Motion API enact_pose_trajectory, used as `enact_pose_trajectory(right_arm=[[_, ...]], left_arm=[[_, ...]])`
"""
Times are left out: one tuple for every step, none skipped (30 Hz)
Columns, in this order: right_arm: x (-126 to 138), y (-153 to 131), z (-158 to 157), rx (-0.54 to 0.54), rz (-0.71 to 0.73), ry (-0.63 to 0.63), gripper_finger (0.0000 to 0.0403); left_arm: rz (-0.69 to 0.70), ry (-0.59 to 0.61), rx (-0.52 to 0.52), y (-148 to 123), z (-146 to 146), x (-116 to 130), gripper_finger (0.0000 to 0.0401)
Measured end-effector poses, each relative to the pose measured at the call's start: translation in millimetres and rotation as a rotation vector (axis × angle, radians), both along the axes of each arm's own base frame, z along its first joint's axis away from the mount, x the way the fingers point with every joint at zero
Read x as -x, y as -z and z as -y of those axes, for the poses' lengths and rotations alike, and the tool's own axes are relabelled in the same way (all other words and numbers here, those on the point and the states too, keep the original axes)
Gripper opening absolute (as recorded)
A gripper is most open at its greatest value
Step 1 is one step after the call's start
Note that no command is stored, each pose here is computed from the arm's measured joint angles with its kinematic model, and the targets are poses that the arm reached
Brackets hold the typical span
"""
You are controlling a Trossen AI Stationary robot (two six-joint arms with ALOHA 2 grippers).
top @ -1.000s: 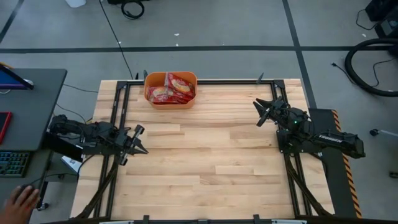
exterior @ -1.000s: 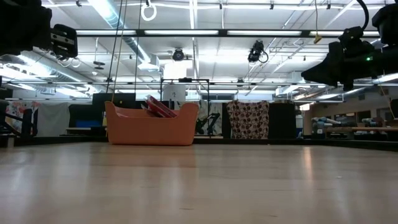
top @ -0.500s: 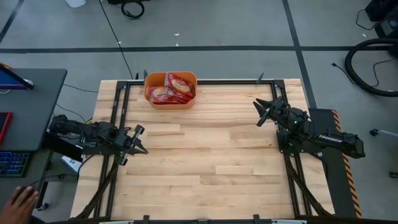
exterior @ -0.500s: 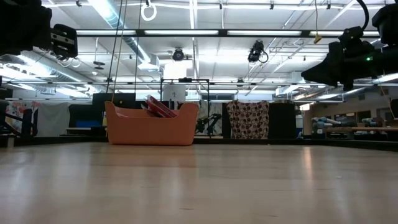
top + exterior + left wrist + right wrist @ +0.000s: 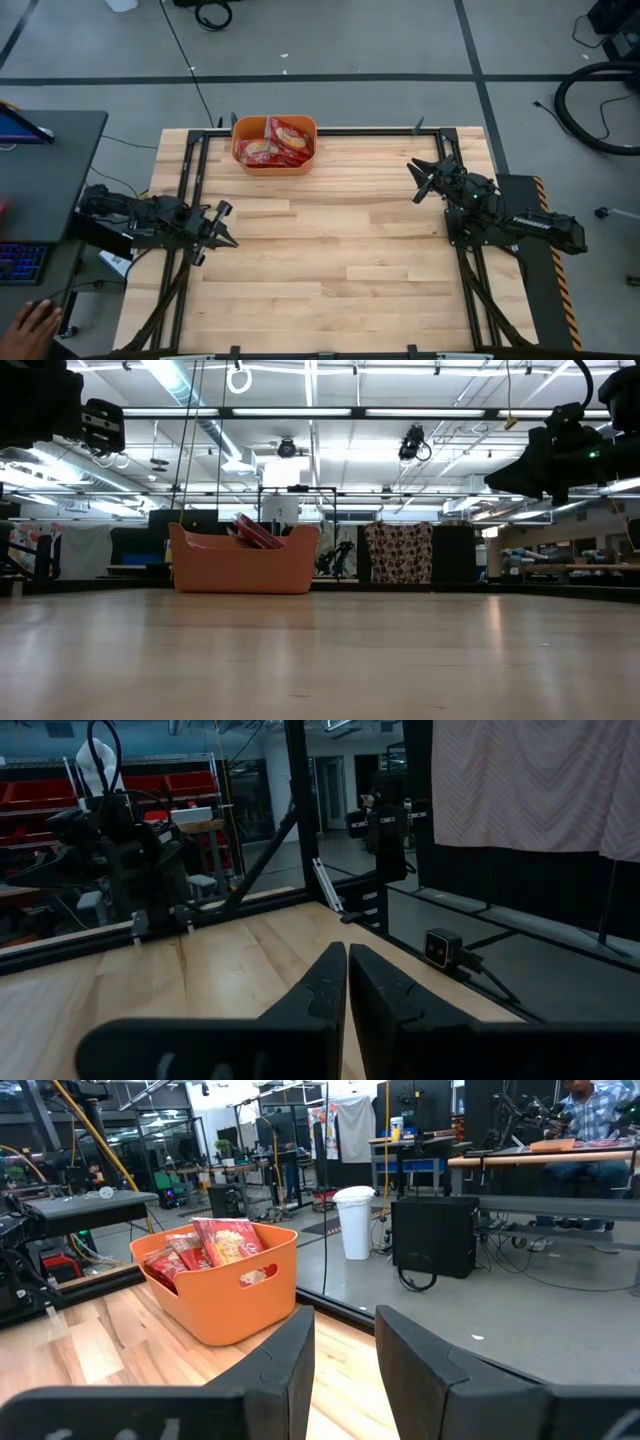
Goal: Sort popcorn bags into baskets
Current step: Return to Home Position
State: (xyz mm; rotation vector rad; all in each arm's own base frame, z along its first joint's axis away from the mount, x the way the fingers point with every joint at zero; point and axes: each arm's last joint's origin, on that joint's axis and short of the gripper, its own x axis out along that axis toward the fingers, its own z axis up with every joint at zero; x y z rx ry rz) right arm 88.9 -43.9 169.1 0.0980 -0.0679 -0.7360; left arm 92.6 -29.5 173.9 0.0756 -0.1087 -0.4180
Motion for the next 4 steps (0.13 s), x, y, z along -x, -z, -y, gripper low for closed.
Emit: enact_pose_trajectory(right_arm=[[0.0,0.0,0.0,0.0,0.0,0.0,0.0113],[0.0,0.0,0.0,0.0,0.0,0.0,0.0113],[0.0,0.0,0.0,0.0,0.0,0.0,0.0113],[0.0,0.0,0.0,0.0,0.0,0.0,0.0113]], left_arm=[[0.0,0.0,0.0,0.0,0.0,0.0,0.0023],[0.0,0.0,0.0,0.0,0.0,0.0,0.0023],[0.0,0.0,0.0,0.0,0.0,0.0,0.0023],[0.0,0.0,0.0,0.0,0.0,0.0,0.0023]])
